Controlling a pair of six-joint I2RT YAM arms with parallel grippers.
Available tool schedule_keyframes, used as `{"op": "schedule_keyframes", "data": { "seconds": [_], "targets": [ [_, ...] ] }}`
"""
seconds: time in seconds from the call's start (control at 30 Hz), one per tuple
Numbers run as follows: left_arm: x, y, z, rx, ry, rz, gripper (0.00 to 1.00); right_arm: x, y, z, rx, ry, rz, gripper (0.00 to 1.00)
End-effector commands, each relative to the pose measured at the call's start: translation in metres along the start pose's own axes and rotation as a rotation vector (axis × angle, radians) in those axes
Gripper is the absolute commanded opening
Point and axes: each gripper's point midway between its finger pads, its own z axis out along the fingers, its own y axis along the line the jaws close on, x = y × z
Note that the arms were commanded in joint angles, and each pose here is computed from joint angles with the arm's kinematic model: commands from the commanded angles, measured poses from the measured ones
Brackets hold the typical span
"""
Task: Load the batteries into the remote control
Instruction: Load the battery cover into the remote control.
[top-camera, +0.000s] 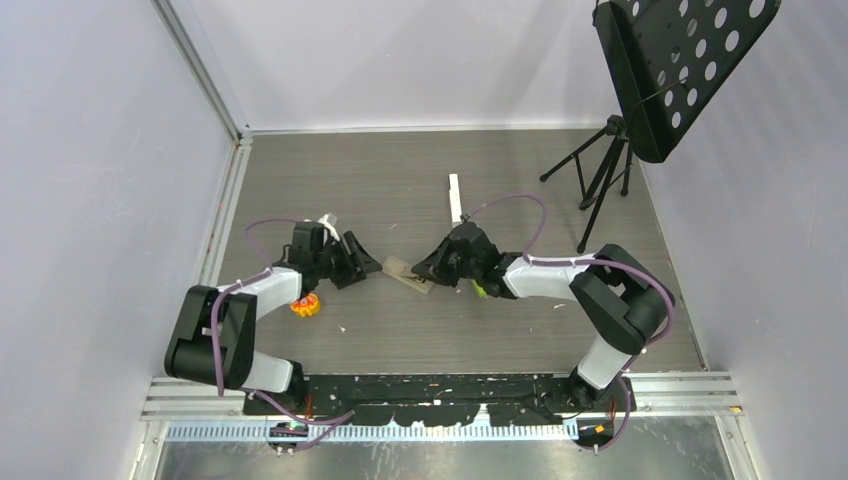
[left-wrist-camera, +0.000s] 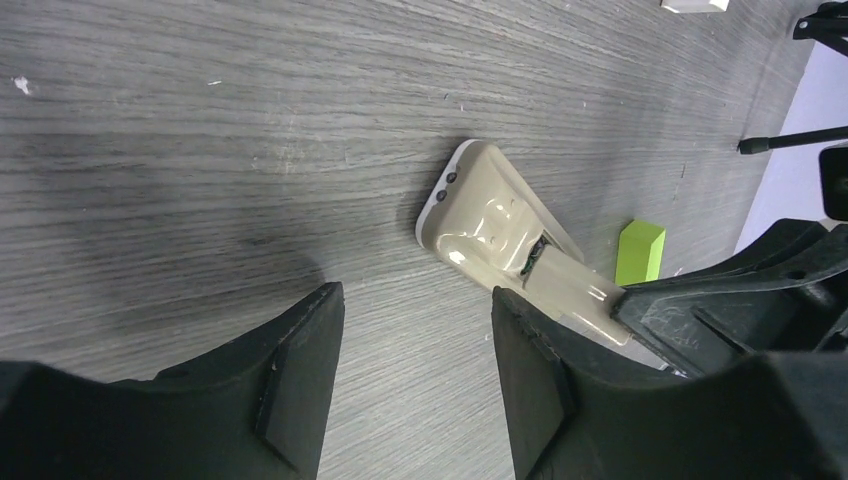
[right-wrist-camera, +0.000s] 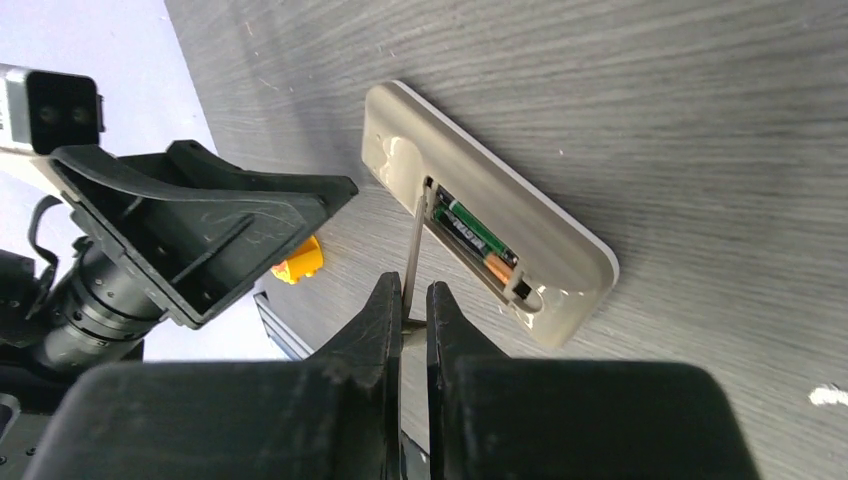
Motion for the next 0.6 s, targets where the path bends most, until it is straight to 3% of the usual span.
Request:
{"op": "schedule_keyframes", "data": {
  "seconds": [0.0, 0.57],
  "targets": [
    [-0.019, -0.014, 0.005, 0.059, -0.051, 0.054, 0.57, -0.02, 0.031, 0.005, -0.101, -0.101, 0.015, 0.0],
    [-0.019, -0.008, 0.019, 0.044, -0.021, 0.048, 0.54, -0.012, 0.005, 0.004, -0.031, -0.081, 0.044, 0.0]
  ]
}}
